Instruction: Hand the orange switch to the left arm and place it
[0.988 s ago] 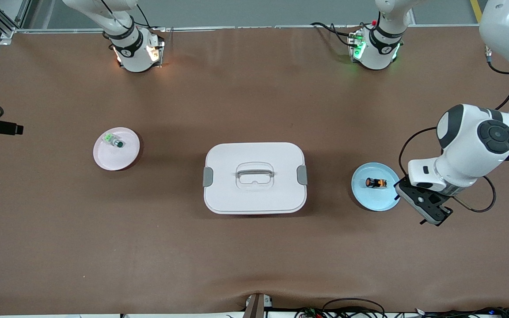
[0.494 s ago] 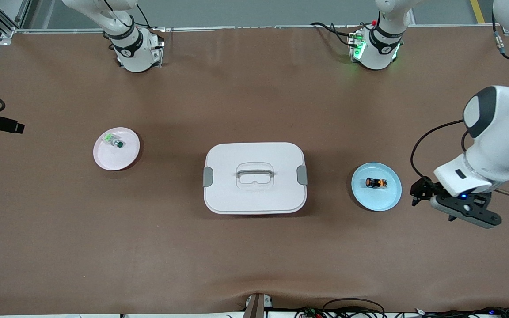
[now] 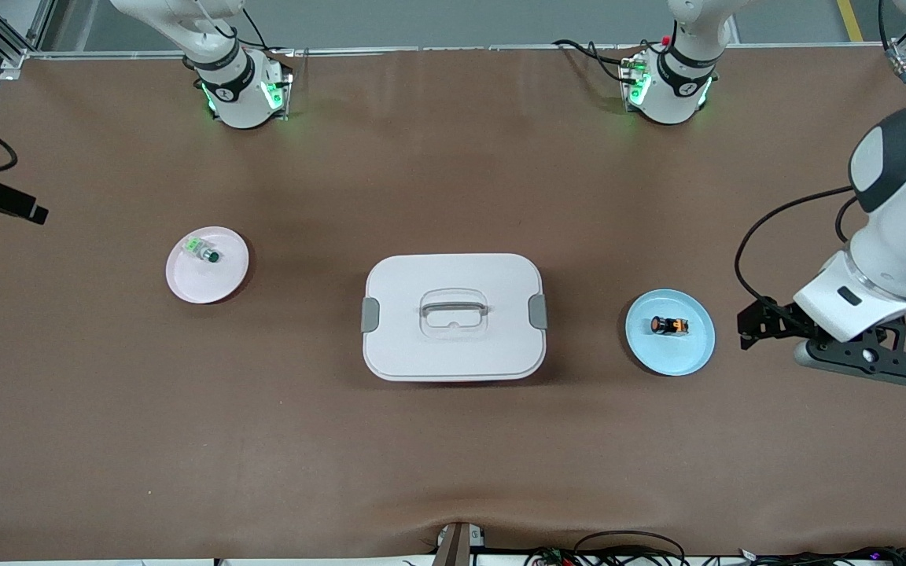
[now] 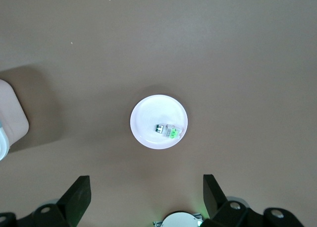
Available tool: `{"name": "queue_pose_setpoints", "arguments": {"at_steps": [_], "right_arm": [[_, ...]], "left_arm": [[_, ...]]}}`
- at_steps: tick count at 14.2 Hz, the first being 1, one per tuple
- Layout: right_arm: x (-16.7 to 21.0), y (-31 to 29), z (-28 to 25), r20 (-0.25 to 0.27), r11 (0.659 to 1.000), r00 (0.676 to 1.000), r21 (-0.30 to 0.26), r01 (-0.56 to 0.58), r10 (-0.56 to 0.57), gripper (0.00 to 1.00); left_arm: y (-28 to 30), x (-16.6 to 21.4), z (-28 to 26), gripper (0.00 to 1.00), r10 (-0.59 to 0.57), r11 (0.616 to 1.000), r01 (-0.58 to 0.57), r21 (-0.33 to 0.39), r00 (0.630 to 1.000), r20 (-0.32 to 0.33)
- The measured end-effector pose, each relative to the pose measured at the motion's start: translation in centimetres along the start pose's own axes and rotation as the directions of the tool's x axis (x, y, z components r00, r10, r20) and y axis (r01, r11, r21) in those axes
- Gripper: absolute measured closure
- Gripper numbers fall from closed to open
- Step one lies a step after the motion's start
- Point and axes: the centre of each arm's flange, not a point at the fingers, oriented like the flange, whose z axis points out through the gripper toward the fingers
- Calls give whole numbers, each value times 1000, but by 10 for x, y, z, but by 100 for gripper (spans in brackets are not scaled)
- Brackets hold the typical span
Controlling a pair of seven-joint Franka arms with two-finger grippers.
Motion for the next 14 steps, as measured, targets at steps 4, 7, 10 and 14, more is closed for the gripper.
{"name": "queue_pose_setpoints", "arguments": {"at_steps": [4,7,10,14], "right_arm": [[-6,-4,0,-4,1000,1000,1,8,-8,0],[-8,-3,-2,-9,1000,1000,2,8,-8,0],[-9,-3,-4,-19,1000,1000,4,8,-8,0],[-8,-3,-6,-39,1000,999,8,7,-7,0]], "left_arm": [[15,-23,-53,0,-89,996,89,-12,994,59],[5,-49,-91,0,-109,994,107,27,989,104],[-3,-69,-110,0,-103,994,96,56,985,140],[8,-97,-133,0,-91,995,80,65,979,183]]}}
